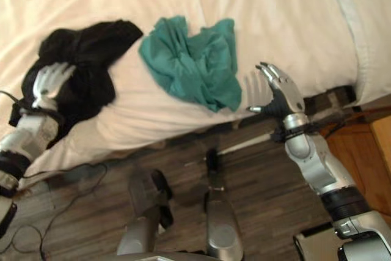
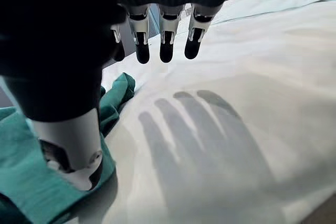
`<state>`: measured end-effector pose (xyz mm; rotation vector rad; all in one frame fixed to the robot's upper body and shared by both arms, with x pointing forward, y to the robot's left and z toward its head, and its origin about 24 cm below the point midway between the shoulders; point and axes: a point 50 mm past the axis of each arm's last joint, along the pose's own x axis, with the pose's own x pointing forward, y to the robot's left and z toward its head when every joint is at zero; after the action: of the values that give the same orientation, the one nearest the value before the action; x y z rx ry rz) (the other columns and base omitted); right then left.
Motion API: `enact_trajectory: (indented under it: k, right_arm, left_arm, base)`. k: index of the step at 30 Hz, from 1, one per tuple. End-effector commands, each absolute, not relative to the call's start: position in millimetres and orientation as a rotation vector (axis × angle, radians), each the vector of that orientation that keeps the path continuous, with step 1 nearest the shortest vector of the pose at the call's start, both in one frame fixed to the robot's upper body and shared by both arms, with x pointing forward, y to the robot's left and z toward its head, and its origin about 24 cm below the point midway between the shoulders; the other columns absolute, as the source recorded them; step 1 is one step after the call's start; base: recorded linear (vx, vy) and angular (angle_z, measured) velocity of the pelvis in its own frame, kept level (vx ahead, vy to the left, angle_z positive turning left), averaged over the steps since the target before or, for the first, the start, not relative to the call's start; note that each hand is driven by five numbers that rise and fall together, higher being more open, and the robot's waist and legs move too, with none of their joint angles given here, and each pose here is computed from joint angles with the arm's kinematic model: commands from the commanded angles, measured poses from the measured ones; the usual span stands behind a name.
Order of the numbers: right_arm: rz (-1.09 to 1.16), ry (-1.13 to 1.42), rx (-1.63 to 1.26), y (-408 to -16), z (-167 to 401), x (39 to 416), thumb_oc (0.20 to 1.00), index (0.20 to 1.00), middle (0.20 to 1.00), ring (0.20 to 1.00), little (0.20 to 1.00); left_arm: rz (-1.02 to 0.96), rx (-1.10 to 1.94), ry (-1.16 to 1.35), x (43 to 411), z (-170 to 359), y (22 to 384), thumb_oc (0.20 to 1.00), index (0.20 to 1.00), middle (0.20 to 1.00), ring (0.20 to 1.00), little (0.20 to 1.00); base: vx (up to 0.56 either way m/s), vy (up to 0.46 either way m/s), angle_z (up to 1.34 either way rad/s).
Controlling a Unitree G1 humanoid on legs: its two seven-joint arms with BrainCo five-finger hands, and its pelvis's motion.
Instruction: Tidy up the quilt and then pick up the clothes from the bed and put them into the laundry hamper.
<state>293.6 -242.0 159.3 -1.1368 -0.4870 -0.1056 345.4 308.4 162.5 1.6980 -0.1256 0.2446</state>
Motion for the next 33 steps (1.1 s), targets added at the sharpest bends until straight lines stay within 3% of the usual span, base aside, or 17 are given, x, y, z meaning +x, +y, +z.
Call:
enact_trajectory:
  k: [1,9,16,19,21,22,23,25,28,33]
  right_arm:
    - [-0.224,-0.640,-1.133,-248.2,193.1,286.7,1.000,1.000,1.000,1.000,1.000]
    - [-0.132,-0.646,-1.255,-231.0,196.5,295.2,1.000,1.000,1.000,1.000,1.000]
    - [-0.006,-0.580,-1.343,-205.0,191.0,330.3,1.000,1.000,1.000,1.000,1.000]
    - [-0.006,-0.493,-1.323,-215.1,178.9,333.0,1.000,1.000,1.000,1.000,1.000]
    - [0.025,-0.315,-1.337,-224.0,150.8,346.8,1.000,1.000,1.000,1.000,1.000]
    - [0.034,-0.241,-1.327,-225.2,138.9,354.6,0.520,0.520,0.520,0.520,0.520]
    - [0.039,-0.194,-1.324,-224.2,132.3,361.5,0.200,0.200,0.200,0.200,0.200]
    - [0.096,-0.074,-1.276,-207.7,103.6,370.3,0.200,0.200,0.200,0.200,0.200]
    - [0.150,-0.080,-1.074,-183.2,82.7,356.5,0.200,0.200,0.200,0.200,0.200]
    - [0.187,0.148,-0.391,-185.7,4.3,263.5,0.200,0.200,0.200,0.200,0.200]
  left_arm:
    - [0.226,1.769,-0.059,334.9,160.9,319.3,0.200,0.200,0.200,0.200,0.200]
    - [0.140,1.427,-0.299,293.3,161.0,289.1,0.200,0.200,0.200,0.200,0.200]
    - [0.198,1.134,-0.223,291.0,135.2,297.9,0.200,0.200,0.200,0.200,0.200]
    - [0.198,1.050,-0.271,264.8,150.6,308.4,0.200,0.200,0.200,0.200,0.200]
    - [0.285,0.968,-0.200,274.4,144.5,327.8,0.200,0.200,0.200,0.200,0.200]
    - [0.319,0.934,-0.216,283.3,149.6,329.6,0.200,0.200,0.200,0.200,0.200]
    - [0.335,0.900,-0.225,294.7,153.8,328.3,0.200,0.200,0.200,0.200,0.200]
    - [0.323,0.819,-0.240,331.0,157.1,302.1,0.200,0.200,0.200,0.200,0.200]
    - [0.285,0.771,-0.193,331.0,132.3,285.4,0.200,0.200,0.200,0.200,0.200]
    - [0.254,0.543,0.083,257.4,30.9,276.9,0.200,0.200,0.200,0.200,0.200]
  base:
    - [0.03,-0.041,-0.01]
    - [0.03,-0.044,0.09]
    - [-0.02,-0.037,0.23]
    - [0.00,-0.041,0.23]
    - [-0.01,-0.007,0.25]
    - [-0.01,-0.011,0.16]
    - [-0.01,-0.020,0.10]
    - [0.00,0.016,0.14]
    - [0.03,0.056,0.14]
    - [0.12,0.092,-0.07]
